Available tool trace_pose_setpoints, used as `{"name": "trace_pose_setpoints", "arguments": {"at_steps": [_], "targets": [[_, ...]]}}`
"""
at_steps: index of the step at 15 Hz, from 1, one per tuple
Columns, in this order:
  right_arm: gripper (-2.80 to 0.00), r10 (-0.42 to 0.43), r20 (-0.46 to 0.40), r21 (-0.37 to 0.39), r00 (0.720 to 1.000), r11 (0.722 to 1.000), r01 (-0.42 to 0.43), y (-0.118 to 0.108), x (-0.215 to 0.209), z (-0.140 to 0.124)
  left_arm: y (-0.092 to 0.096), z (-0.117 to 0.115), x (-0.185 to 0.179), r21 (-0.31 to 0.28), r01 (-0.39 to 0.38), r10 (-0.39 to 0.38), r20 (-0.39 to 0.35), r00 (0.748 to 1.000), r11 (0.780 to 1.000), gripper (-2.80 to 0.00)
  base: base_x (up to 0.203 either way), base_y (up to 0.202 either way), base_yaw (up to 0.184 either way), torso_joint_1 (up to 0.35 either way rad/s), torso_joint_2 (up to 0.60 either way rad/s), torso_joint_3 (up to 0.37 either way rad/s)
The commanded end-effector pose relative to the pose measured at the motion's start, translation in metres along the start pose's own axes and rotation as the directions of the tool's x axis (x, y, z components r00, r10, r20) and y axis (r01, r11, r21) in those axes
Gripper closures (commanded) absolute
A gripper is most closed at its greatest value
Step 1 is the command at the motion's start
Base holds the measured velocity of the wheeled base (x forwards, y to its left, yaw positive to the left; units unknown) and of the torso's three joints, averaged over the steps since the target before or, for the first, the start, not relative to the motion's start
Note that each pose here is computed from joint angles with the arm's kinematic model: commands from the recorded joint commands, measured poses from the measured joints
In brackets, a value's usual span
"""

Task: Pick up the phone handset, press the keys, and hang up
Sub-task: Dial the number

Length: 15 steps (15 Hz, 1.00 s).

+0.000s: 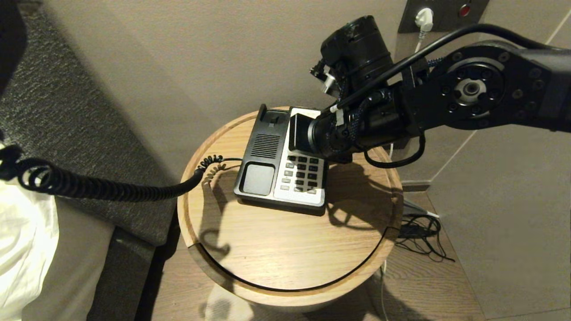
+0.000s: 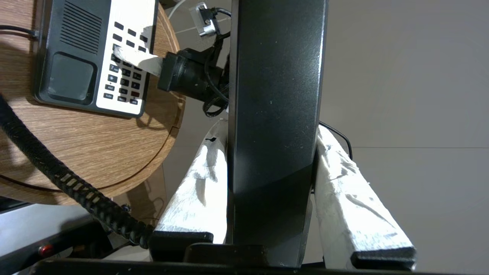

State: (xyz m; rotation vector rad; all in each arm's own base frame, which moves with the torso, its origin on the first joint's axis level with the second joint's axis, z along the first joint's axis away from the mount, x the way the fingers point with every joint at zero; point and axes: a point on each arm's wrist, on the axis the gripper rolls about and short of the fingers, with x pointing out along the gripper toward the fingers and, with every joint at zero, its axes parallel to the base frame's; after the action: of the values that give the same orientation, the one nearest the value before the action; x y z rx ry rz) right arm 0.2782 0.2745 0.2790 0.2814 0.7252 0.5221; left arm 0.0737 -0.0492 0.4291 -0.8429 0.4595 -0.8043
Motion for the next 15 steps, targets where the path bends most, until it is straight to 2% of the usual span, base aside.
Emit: {"name": "trace_pose_setpoints", "arguments": {"at_steps": [1,6,15], "targets": [[0.0,0.019,0.026,0.004,0.999,1.0,-0.019,0.003,-0.01,0.004,0.001,-0.001,-0.001,-0.007,-0.003,0.003,-0.001,1.0,1.0,0.0,0.0,0.0,0.0,0.0,0.0,0.0],[0.0,0.025,0.03,0.007,0.999,1.0,-0.025,0.004,-0.012,0.005,0.001,-0.001,0.0,-0.008,-0.004,0.004,-0.002,1.0,1.0,0.0,0.0,0.0,0.0,0.0,0.0,0.0],[0.0,0.004,-0.025,0.009,1.0,1.0,-0.004,0.001,-0.001,-0.003,0.003,0.0,0.002,-0.012,-0.012,0.012,-0.006,1.0,1.0,0.0,0.0,0.0,0.0,0.0,0.0,0.0]]}}
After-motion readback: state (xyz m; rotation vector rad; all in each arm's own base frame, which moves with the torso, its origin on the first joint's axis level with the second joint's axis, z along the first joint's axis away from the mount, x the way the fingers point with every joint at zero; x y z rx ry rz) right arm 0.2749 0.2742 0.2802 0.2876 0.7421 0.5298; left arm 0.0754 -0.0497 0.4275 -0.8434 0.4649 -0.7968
